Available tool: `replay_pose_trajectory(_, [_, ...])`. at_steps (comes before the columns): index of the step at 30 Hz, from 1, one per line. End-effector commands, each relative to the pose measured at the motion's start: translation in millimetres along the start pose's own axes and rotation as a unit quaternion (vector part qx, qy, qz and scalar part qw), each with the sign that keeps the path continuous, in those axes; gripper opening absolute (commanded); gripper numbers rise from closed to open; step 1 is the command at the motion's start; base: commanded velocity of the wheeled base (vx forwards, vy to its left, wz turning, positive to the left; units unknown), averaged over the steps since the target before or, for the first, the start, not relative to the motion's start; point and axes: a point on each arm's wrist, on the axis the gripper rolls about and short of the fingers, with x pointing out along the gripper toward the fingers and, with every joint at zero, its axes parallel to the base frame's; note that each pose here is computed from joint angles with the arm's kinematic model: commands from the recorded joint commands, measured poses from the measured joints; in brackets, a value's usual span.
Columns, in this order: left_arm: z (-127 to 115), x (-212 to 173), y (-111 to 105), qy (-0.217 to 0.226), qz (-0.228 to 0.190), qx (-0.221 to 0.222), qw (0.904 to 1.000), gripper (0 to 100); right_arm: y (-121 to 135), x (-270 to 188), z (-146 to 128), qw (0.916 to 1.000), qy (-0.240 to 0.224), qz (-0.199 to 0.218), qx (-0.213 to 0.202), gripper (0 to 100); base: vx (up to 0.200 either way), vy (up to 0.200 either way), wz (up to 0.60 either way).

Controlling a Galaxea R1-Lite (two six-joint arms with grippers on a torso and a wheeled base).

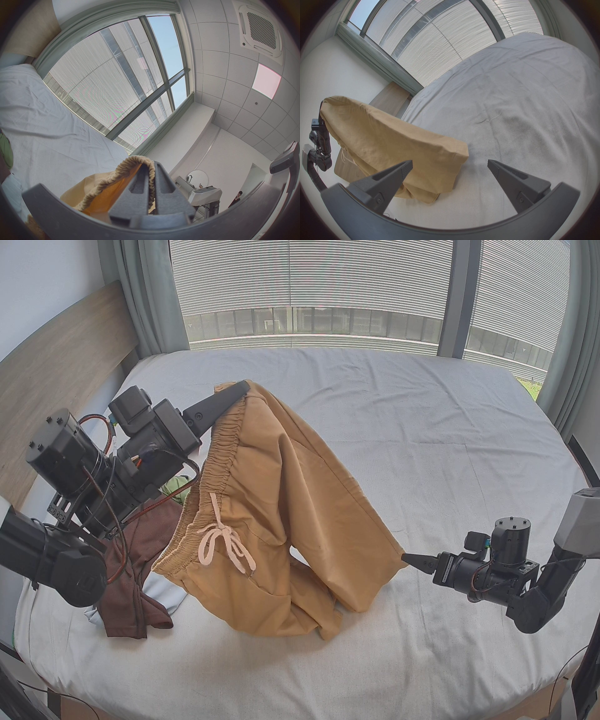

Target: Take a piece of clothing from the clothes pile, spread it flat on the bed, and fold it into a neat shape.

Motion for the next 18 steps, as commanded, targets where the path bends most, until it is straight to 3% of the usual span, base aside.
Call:
replay_pose_trajectory(1, [0, 0, 0, 0.000, 0.000, 0.000, 1.0000, 0, -4, 9, -7, 0.9999, 0.017, 0.000, 0.003, 100, 0.000, 0.000, 0.00])
replay_pose_trajectory(7, [0, 0, 0, 0.000, 0.000, 0.000, 1.0000, 0, -7, 26, -11, 0.9997, 0.024, 0.006, 0.008, 100, 0.000, 0.000, 0.00])
replay_pose_trajectory(18, [1, -1, -2, -0.005, -0.007, 0.004, 1.0000, 0, -12, 54, -7, 0.9974, 0.030, 0.062, 0.021, 100, 0.000, 0.000, 0.00])
